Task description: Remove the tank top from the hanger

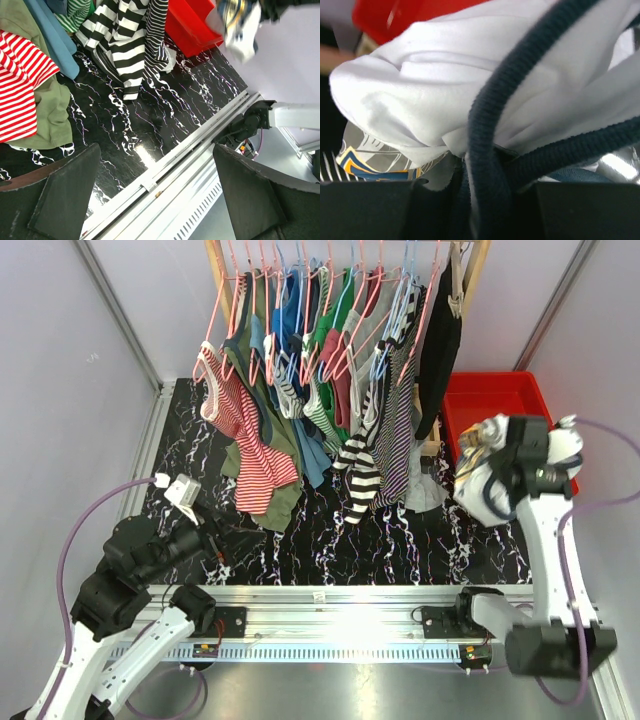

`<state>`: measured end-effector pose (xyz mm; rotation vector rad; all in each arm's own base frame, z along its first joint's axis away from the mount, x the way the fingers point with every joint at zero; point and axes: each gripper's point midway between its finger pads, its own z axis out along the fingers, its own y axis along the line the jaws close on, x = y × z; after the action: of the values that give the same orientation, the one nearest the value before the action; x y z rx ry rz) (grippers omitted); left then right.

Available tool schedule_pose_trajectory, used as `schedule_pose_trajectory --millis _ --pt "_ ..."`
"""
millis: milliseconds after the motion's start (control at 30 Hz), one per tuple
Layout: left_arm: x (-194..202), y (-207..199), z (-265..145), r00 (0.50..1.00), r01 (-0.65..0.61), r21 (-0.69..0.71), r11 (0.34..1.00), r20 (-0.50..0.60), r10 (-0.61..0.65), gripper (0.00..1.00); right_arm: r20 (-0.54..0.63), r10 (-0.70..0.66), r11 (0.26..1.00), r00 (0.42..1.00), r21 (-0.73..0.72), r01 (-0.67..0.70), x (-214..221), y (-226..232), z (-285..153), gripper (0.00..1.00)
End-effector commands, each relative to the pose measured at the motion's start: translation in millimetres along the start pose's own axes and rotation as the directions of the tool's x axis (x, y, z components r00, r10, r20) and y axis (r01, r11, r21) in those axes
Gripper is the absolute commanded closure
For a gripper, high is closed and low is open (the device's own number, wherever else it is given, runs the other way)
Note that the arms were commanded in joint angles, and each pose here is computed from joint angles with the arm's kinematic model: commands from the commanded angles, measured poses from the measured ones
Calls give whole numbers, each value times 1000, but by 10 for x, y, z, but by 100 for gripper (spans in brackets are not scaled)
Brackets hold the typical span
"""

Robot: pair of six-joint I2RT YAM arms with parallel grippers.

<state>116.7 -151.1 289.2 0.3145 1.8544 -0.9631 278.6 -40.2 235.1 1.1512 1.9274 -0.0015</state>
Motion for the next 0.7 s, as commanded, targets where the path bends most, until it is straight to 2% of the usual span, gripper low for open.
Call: schedule_pose_trajectory --millis 0,33,133,167,200,233,367,400,433,467,533,633,667 --pt "-64 -110 -14 1000 -8 54 999 24 7 1 124 63 995 990 -80 -54 -783 376 261 100" --pt "-60 -123 -25 1000 -9 60 998 22 8 1 133 88 989 987 -129 -70 -1022 563 373 100" --pt "-64 -130 -45 999 -14 63 998 29 13 1 117 110 978 987 -190 -86 -1273 850 524 100" --pt "-60 -128 -45 999 -15 63 998 29 13 1 152 121 969 981 -231 -84 -1505 1025 467 100" --pt "-63 -124 -48 999 -16 61 998 32 14 1 115 104 979 988 -186 -81 -1460 1042 749 100" --pt "-72 -130 -60 999 -17 63 998 39 15 1 129 103 985 986 -154 -82 -1528 1047 860 100" --pt "-60 -127 -80 999 -16 63 998 46 13 1 49 17 999 999 -27 -16 -1440 1092 1604 98" --pt "-59 -134 -94 999 -19 66 998 50 15 1 25 -10 1000 1000 -10 10 -1382 1074 1719 70" --pt "-43 -124 -89 999 -17 64 998 46 14 1 20 -26 1000 999 3 26 -1408 1090 1769 52" --pt "-31 -112 -86 999 -15 59 998 42 12 1 -47 -43 997 998 63 46 -1218 958 1911 35" --pt "-19 -109 -100 999 -11 59 998 44 8 1 -63 -39 997 997 67 43 -1184 950 1914 9" --pt "9 -89 -95 999 -7 54 999 40 5 1 -49 -30 1000 998 2 30 -1179 994 1742 0" --pt "23 -79 -87 999 -5 52 999 36 3 1 -4 -18 999 1000 -35 18 -1315 1051 1533 0"
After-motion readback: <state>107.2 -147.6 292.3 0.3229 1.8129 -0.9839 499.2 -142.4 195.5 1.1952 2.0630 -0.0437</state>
